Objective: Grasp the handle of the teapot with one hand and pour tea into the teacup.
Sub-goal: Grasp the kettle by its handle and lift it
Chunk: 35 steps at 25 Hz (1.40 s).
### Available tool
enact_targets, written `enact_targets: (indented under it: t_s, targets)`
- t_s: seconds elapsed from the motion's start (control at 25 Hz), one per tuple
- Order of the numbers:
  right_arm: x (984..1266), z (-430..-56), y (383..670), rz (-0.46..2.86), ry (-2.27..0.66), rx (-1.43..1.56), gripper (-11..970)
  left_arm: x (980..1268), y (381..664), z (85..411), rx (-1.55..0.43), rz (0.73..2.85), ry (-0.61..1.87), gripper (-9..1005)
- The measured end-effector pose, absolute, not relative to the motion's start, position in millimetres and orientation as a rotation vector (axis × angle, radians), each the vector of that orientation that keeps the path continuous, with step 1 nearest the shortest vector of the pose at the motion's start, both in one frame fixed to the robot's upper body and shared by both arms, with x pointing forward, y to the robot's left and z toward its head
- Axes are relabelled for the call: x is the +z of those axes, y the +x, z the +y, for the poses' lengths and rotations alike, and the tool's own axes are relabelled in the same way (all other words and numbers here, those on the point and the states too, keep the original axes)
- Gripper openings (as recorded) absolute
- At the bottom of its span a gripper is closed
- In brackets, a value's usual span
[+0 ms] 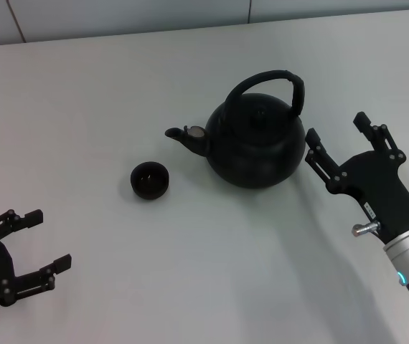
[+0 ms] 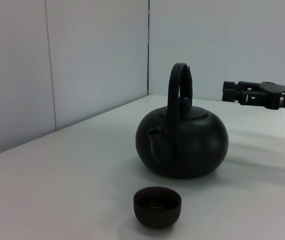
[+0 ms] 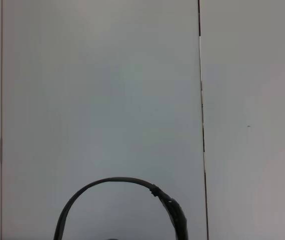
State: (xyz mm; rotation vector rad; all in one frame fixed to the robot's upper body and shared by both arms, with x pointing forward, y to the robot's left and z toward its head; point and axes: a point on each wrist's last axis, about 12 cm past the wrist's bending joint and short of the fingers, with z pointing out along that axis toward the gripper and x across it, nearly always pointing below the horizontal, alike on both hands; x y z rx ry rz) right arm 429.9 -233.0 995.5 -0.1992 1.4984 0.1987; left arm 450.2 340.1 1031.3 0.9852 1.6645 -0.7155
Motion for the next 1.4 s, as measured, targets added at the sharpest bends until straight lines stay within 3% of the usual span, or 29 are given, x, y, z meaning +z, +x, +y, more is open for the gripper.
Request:
enact_targets:
  t_s: [0.52, 0.92, 1.4]
  targets:
    - [998.8, -234.7, 447.4, 1.496, -0.202, 0.175, 814, 1031.4, 448.1, 340.1, -0.718, 1.656, 0.975, 859]
    - [1004.5, -229.4, 484.2, 1.517, -0.260, 0.172, 814, 1032.2, 447.2, 338.5, -0.728, 1.643, 0.967, 859]
    - [1006.1, -228.0, 495.2, 1.529, -0.285, 0.169, 813, 1033.6, 449.0, 338.7, -0.722, 1.634, 0.945, 859]
